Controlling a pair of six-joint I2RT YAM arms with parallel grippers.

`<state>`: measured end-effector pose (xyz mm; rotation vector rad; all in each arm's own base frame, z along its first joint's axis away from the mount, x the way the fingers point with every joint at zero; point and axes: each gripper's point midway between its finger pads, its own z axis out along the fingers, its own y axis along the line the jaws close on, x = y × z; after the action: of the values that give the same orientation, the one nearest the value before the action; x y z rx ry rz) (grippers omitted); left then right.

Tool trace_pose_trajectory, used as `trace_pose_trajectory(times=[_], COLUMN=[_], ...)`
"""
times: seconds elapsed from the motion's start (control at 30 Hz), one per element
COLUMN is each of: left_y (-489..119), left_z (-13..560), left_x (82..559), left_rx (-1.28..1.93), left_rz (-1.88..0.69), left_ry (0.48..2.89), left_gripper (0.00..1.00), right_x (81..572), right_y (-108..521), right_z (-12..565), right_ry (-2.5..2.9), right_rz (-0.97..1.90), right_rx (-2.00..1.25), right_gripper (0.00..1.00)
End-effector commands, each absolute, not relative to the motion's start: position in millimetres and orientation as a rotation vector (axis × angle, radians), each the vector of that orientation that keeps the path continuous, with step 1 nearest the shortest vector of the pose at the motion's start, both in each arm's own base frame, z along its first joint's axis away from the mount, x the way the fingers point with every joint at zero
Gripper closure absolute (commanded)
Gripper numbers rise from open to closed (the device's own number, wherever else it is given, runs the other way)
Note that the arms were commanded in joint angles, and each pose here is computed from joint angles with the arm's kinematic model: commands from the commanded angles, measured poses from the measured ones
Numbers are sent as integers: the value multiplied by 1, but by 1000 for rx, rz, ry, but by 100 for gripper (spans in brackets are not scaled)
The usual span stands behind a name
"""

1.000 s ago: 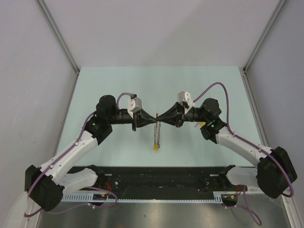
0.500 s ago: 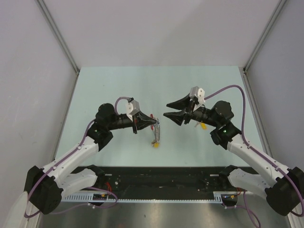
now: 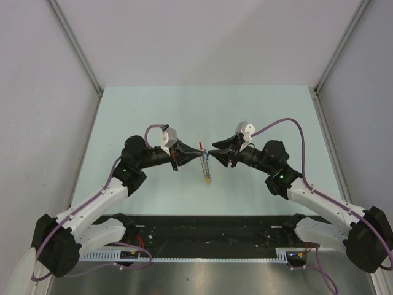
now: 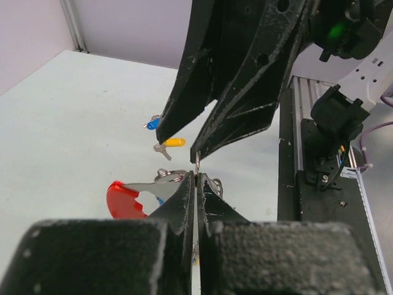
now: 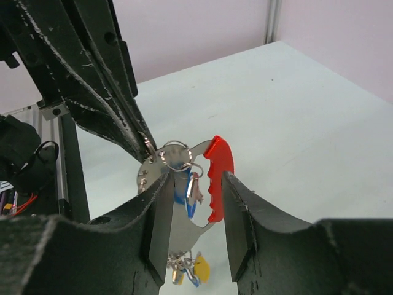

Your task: Put the keys on the keyring

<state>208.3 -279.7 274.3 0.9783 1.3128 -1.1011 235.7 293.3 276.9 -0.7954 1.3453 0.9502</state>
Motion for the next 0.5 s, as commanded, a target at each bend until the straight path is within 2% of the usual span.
trace_pose_trajectory(times=[0.0,0.47], left_y=[-278,-275], left_z=[300,301], left_x=[207,208], left_rx=[951,945], left_rz=[-1077,-1059], left_ry=[1218,1223], left_gripper=[100,100], right_x=[234,228], right_y=[299,303], right_z=[300,306], right_ry=[1236,1202], right_rz=[934,941], right_rx=[-779,-776], right_gripper=[59,59])
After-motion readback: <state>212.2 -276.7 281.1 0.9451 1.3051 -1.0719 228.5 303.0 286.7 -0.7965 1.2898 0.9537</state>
